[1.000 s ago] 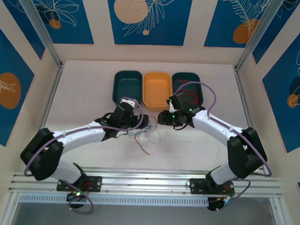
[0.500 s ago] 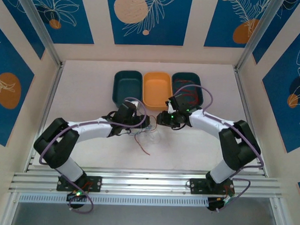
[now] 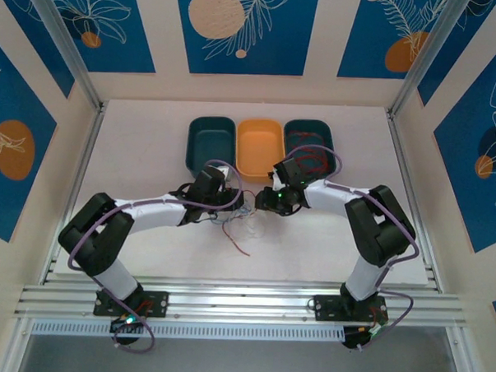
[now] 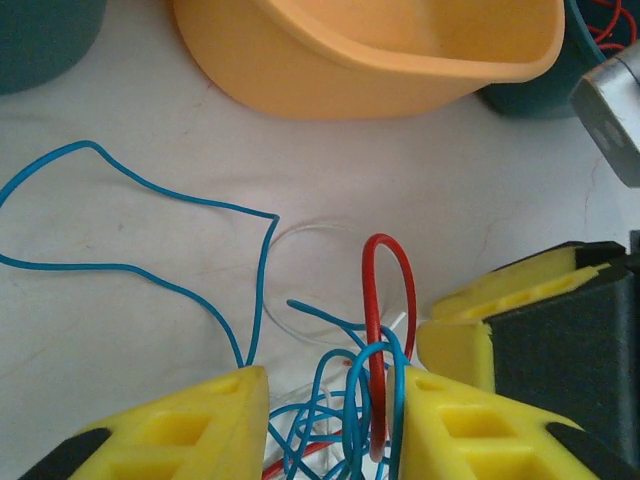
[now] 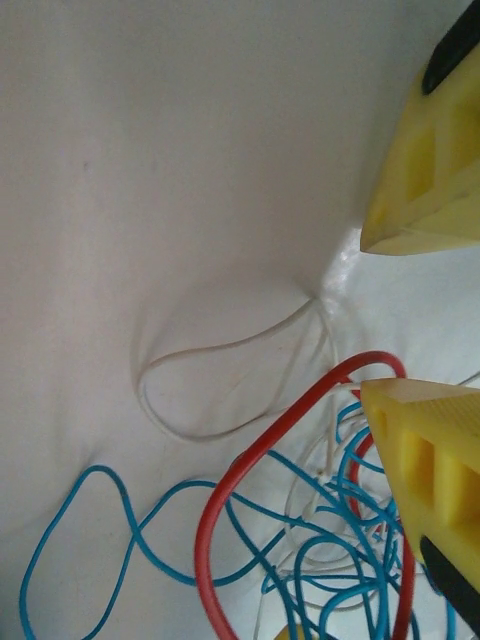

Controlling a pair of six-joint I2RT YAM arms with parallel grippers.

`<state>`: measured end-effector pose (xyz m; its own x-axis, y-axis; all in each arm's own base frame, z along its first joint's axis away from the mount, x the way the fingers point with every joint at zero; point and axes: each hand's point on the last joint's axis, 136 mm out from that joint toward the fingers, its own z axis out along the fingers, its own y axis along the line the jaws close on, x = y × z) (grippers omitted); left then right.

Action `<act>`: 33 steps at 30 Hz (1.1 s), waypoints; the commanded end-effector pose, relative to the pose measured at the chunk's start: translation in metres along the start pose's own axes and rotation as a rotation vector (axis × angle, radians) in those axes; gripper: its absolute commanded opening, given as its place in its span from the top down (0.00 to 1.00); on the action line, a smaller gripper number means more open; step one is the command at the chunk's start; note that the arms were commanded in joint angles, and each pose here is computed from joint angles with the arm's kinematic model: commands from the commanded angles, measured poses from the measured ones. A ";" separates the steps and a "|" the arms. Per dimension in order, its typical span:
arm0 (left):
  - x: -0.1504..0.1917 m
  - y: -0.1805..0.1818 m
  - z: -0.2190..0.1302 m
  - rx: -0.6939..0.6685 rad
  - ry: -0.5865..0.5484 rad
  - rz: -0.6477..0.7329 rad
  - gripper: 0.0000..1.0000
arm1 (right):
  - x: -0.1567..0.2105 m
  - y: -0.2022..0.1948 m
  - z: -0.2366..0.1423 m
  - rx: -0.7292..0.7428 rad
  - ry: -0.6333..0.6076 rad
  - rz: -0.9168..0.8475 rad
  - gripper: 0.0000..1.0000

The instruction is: Untangle the cables

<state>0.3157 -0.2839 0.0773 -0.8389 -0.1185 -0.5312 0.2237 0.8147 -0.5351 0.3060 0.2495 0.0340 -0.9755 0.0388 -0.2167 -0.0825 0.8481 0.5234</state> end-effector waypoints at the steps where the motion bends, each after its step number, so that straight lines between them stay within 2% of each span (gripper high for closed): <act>1: -0.005 -0.002 0.002 0.026 -0.005 -0.003 0.65 | -0.006 0.013 0.001 -0.049 0.003 0.000 0.63; 7: -0.003 -0.002 0.004 0.030 0.004 -0.003 0.73 | -0.007 0.016 0.002 -0.045 0.003 -0.013 0.65; 17: -0.001 -0.004 0.007 0.044 0.011 -0.012 0.75 | -0.004 0.020 0.010 -0.051 0.024 0.000 0.74; 28: 0.001 -0.001 0.005 0.037 0.007 -0.018 0.78 | -0.002 0.016 0.012 -0.031 0.015 0.021 0.89; 33: 0.002 0.007 0.000 0.002 -0.006 -0.020 0.80 | -0.002 0.018 0.001 -0.023 -0.013 0.015 0.98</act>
<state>0.3131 -0.2869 0.0713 -0.8496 -0.1115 -0.5154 0.2283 0.8033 -0.5501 0.3084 0.2644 0.0310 -0.9792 0.0548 -0.1954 -0.0613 0.8382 0.5420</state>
